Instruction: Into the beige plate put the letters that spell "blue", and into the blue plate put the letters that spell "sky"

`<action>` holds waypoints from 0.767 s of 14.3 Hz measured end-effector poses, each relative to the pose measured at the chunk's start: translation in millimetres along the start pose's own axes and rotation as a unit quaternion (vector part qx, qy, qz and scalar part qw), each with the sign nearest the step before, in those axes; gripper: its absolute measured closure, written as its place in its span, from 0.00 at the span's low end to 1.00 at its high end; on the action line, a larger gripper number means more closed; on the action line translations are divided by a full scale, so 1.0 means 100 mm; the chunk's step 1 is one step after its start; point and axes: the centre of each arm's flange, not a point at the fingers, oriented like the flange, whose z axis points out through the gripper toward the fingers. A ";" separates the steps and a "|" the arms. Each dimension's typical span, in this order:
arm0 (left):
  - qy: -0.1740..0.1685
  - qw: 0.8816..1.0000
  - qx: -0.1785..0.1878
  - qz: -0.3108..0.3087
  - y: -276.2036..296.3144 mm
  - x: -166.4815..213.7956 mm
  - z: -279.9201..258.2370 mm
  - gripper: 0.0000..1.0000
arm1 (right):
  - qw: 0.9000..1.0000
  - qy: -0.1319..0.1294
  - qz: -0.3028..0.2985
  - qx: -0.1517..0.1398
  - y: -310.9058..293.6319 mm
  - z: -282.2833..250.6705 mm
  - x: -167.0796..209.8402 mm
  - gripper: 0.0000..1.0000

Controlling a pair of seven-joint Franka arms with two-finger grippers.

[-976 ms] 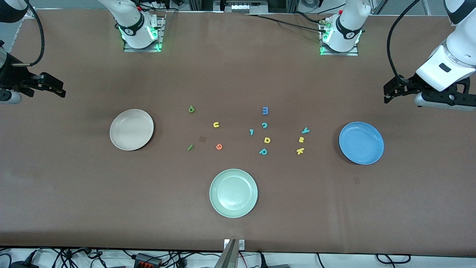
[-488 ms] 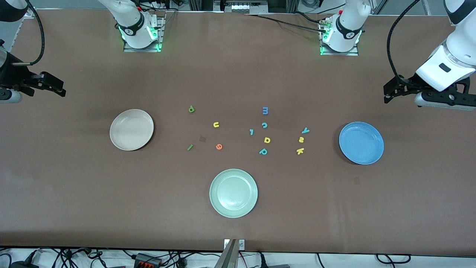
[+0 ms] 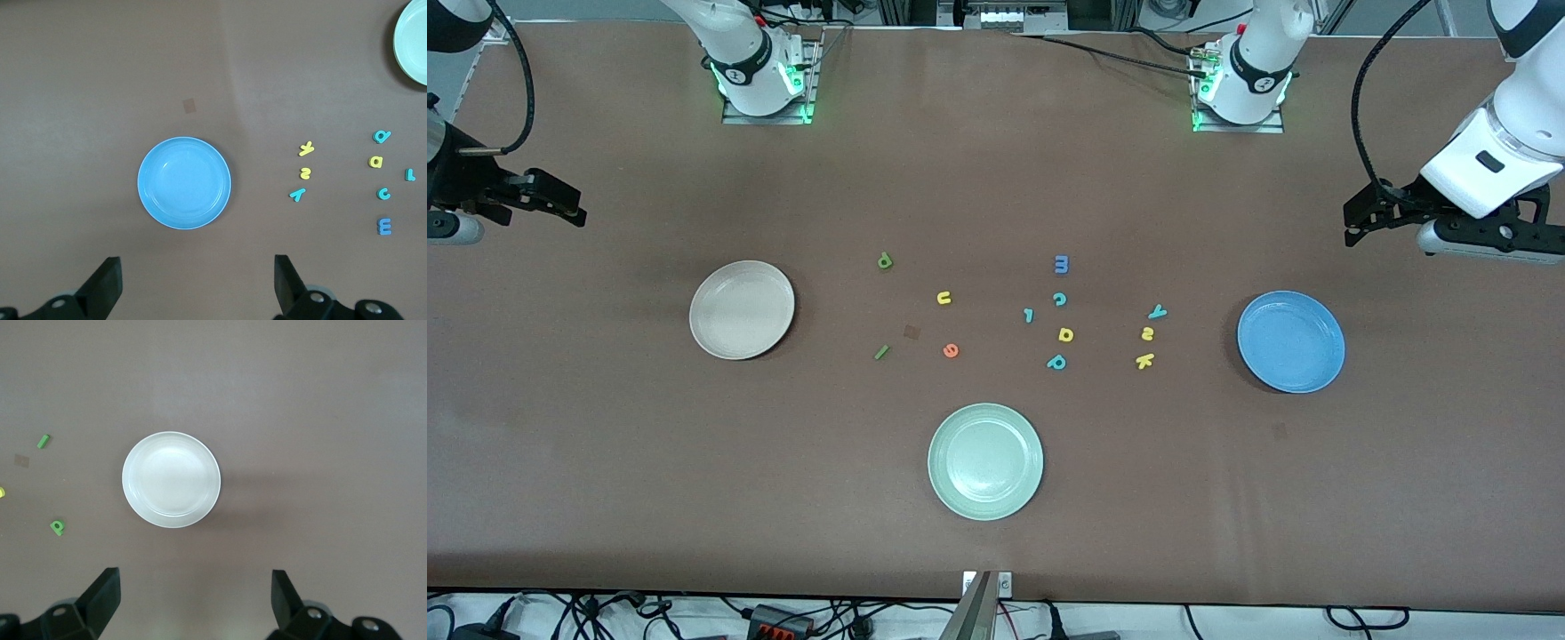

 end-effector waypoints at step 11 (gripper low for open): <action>-0.008 1.000 -0.001 0.004 0.05 0.02 0.06 0.00 | 0.999 -0.034 -0.014 0.004 -0.16 0.35 0.16 0.00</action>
